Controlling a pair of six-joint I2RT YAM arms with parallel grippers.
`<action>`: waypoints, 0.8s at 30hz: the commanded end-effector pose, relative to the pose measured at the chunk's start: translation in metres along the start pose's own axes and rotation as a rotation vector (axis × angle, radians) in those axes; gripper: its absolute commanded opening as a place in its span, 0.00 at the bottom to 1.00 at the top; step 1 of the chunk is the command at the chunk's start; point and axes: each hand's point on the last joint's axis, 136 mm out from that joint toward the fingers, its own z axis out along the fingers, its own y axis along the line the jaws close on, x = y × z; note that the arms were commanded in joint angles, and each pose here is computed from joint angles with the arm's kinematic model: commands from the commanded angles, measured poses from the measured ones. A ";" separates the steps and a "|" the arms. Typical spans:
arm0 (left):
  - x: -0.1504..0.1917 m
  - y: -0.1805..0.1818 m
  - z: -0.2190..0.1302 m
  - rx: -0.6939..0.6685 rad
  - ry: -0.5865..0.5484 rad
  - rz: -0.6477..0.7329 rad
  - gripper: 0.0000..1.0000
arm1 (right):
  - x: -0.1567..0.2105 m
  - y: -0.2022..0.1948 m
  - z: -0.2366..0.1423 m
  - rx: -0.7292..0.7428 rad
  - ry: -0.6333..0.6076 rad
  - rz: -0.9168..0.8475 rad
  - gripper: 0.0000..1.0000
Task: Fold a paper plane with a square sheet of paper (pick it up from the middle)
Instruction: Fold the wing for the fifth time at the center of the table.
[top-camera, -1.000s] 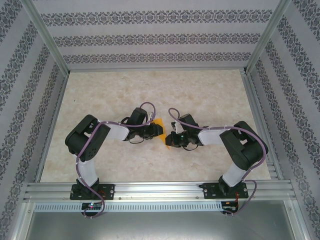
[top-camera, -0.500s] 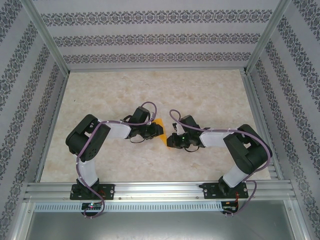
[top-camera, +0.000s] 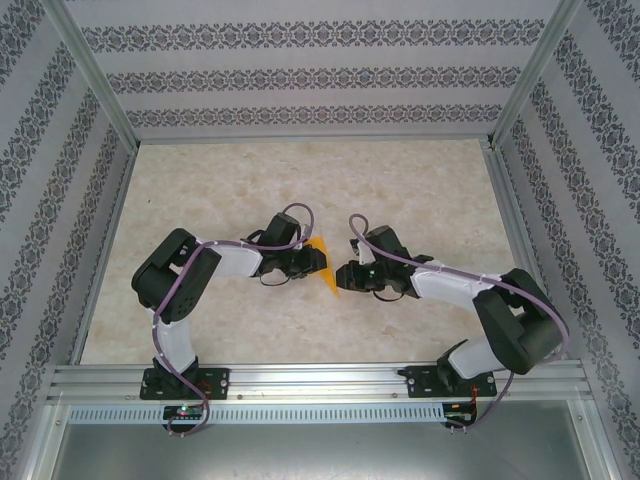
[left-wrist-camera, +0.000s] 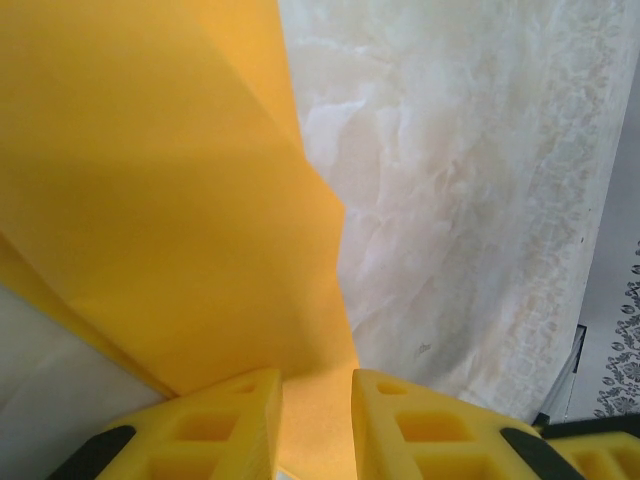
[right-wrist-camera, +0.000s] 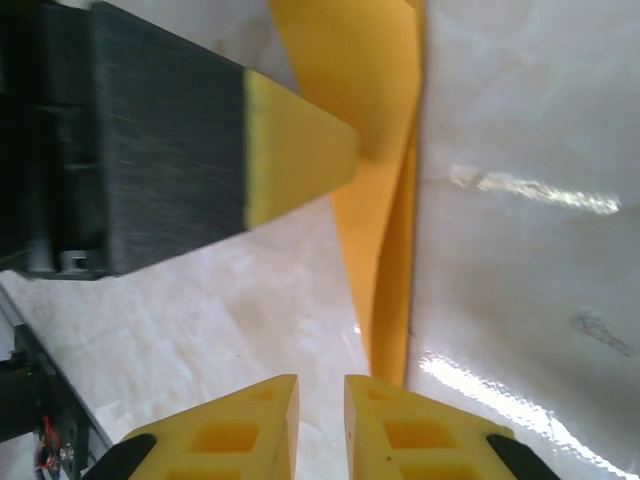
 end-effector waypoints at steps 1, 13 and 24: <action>0.011 0.037 0.008 -0.127 0.023 -0.035 0.27 | 0.001 0.008 0.005 -0.017 0.033 -0.027 0.16; 0.013 0.040 0.008 -0.134 0.028 -0.043 0.27 | 0.005 0.004 0.038 -0.016 0.123 -0.022 0.09; 0.012 0.042 0.006 -0.148 0.023 -0.046 0.27 | 0.029 -0.017 0.045 0.022 0.174 0.008 0.09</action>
